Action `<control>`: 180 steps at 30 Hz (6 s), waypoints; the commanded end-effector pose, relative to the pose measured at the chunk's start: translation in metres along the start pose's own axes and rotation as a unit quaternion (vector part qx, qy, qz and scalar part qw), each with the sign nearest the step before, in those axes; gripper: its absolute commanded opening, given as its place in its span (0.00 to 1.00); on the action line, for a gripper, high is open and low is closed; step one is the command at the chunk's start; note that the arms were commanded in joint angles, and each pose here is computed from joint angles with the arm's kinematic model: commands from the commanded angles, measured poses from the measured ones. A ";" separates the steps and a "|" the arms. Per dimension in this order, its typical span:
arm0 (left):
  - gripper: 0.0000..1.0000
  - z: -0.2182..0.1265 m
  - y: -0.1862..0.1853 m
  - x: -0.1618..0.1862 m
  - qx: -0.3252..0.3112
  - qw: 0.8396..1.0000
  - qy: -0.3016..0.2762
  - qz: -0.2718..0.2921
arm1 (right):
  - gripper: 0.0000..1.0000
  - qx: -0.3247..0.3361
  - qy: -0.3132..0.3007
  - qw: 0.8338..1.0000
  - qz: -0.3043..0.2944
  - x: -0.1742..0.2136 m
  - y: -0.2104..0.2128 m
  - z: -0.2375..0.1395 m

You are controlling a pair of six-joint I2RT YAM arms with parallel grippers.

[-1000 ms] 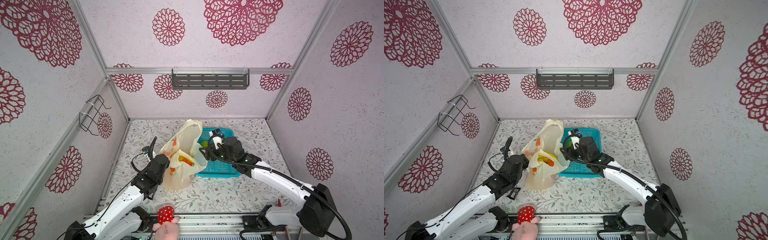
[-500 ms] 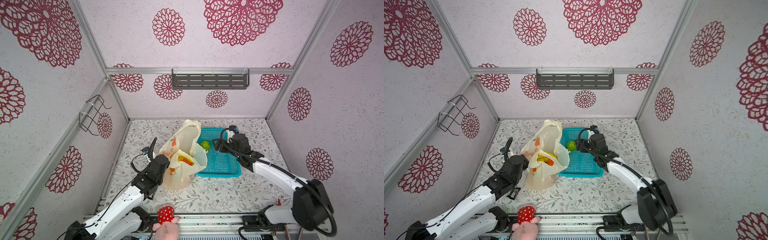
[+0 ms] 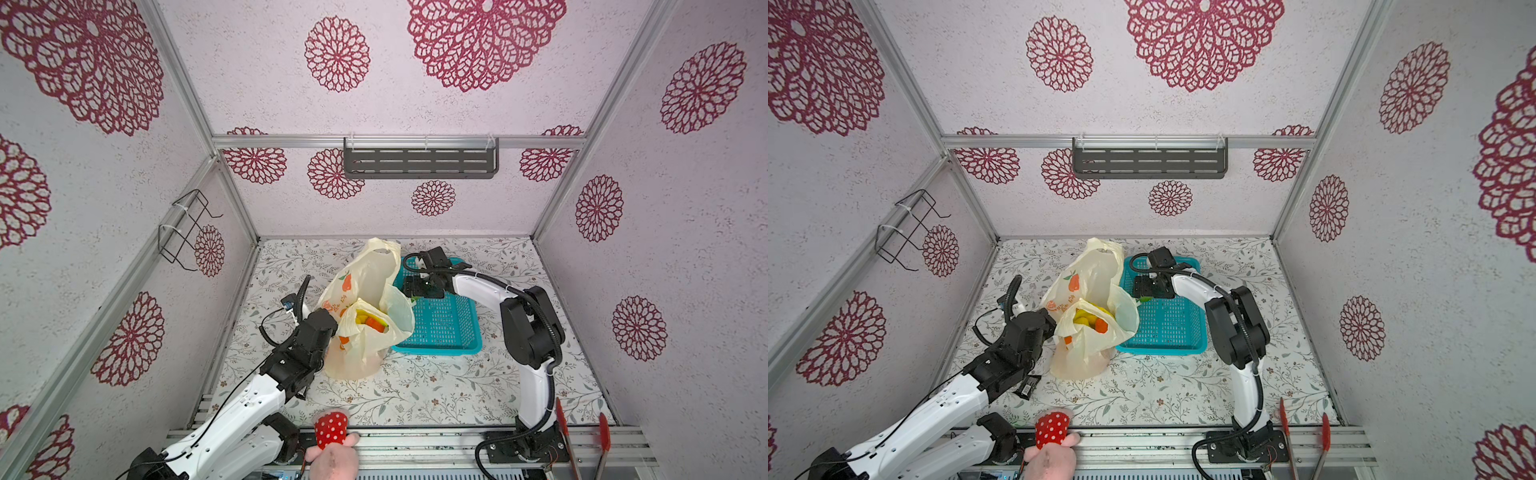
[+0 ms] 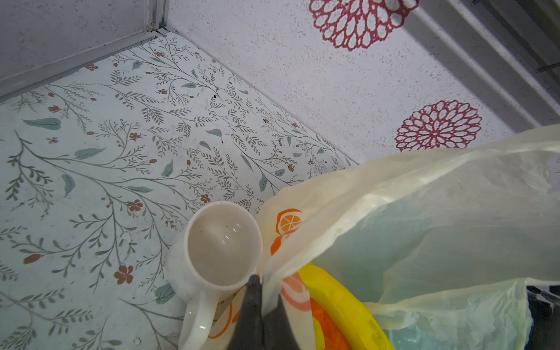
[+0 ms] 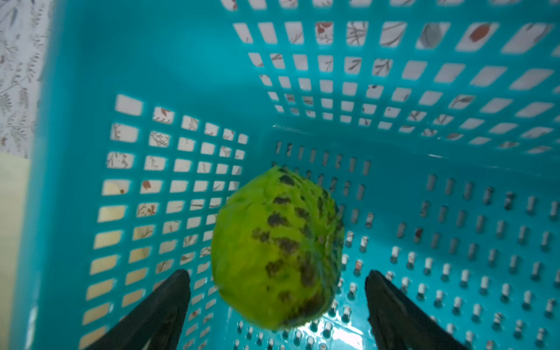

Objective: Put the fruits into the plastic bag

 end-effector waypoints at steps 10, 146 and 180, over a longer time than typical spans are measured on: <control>0.00 0.000 -0.001 -0.002 0.000 1.000 -0.008 0.000 | 0.57 0.010 0.015 0.999 -0.027 -0.002 -0.004 0.010; 0.97 0.132 0.112 -0.098 -0.158 0.945 -0.208 0.198 | 0.99 0.412 -0.374 0.831 0.028 0.168 -0.195 -0.153; 0.97 0.134 0.122 -0.089 -0.119 0.956 -0.186 0.195 | 0.99 0.437 -0.358 0.825 0.026 0.166 -0.193 -0.150</control>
Point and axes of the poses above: each gripper's point midway between its finger pads, its own z axis out along the fingers, its own y axis along the line the jaws close on, x = y × z, the point moved 6 cm from there along -z, back along the fingers, and after that the axes turned 14 degrees about -z, right-handed, at the moved point
